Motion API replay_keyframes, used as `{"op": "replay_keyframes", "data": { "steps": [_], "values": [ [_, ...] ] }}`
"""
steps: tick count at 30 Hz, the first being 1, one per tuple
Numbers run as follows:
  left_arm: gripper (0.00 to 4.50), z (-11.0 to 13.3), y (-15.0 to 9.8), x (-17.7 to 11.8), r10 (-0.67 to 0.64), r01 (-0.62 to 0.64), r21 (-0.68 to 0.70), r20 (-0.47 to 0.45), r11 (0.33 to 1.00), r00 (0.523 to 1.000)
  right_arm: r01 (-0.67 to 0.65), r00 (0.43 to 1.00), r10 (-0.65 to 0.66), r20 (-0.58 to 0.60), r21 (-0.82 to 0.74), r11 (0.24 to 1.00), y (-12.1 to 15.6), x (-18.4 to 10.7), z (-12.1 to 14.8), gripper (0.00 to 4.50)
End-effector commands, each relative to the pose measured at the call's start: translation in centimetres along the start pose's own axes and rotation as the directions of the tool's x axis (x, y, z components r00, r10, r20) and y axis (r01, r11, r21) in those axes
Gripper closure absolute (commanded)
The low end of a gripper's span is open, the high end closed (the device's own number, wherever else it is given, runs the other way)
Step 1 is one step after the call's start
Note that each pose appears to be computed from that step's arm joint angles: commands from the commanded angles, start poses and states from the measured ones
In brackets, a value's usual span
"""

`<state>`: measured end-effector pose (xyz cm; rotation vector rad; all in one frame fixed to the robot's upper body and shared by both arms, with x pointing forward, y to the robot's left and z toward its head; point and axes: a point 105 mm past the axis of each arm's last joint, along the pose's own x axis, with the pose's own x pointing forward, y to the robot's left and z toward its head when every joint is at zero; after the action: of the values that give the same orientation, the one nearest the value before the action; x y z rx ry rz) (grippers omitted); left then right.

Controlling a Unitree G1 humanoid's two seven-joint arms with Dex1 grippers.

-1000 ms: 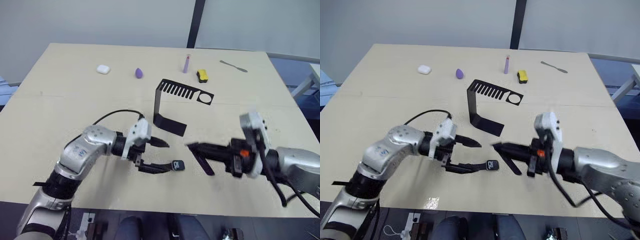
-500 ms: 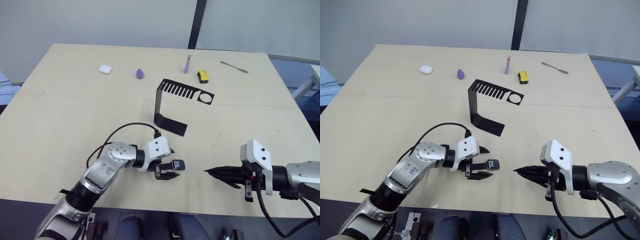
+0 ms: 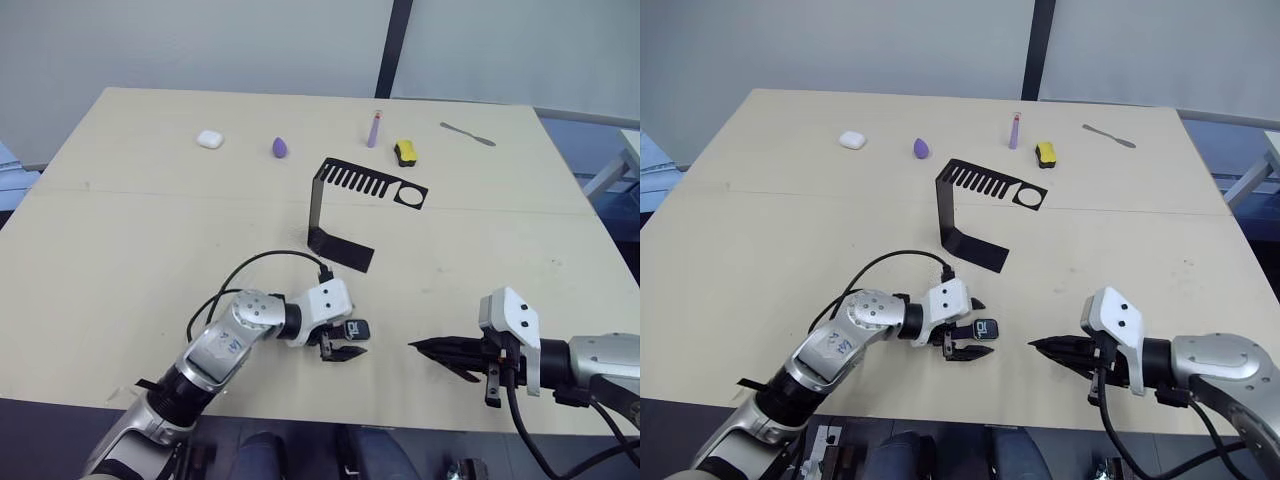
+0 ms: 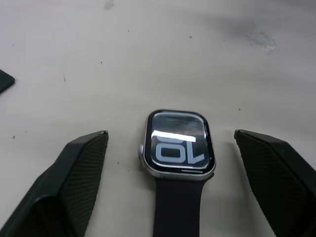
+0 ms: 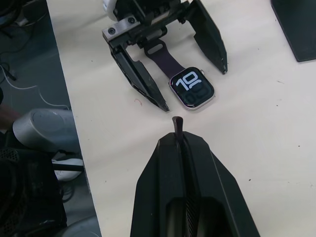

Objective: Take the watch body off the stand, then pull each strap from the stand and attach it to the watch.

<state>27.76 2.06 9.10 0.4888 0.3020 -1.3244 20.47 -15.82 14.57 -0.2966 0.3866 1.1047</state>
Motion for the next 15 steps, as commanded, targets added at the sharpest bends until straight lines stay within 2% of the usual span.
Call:
{"op": "replay_keyframes", "data": {
  "steps": [1,3,4,8,11,15],
  "values": [
    [1.82,-0.2,-0.2,0.5,-0.021,0.021,0.009,-0.004,1.000,1.000,-0.006,1.000,0.007,0.024,-0.024,1.000,0.3,0.1,0.7,4.50],
    [2.83,-0.2,0.0,0.5,-0.023,0.023,-0.014,0.001,1.000,1.000,-0.002,1.000,0.002,0.027,-0.026,1.000,0.3,0.2,0.7,4.50],
    [2.92,-0.1,0.3,0.4,-0.021,0.022,-0.026,0.011,0.999,1.000,0.002,1.000,-0.001,0.026,-0.035,0.999,0.3,0.2,0.7,4.50],
    [2.92,0.7,1.8,-1.1,-0.041,0.052,-0.158,0.071,0.986,0.997,0.013,1.000,-0.011,0.018,-0.098,0.995,0.5,0.3,1.0,4.50],
    [2.92,1.8,2.8,-3.0,-0.130,0.196,-0.411,0.182,0.891,0.975,0.041,0.999,-0.034,0.042,-0.183,0.982,0.6,0.5,2.2,4.50],
    [2.92,2.1,3.4,-4.7,-0.218,0.325,-0.550,0.252,0.769,0.943,0.091,0.995,-0.071,0.076,-0.307,0.947,0.4,1.3,3.6,4.50]
  ]
}}
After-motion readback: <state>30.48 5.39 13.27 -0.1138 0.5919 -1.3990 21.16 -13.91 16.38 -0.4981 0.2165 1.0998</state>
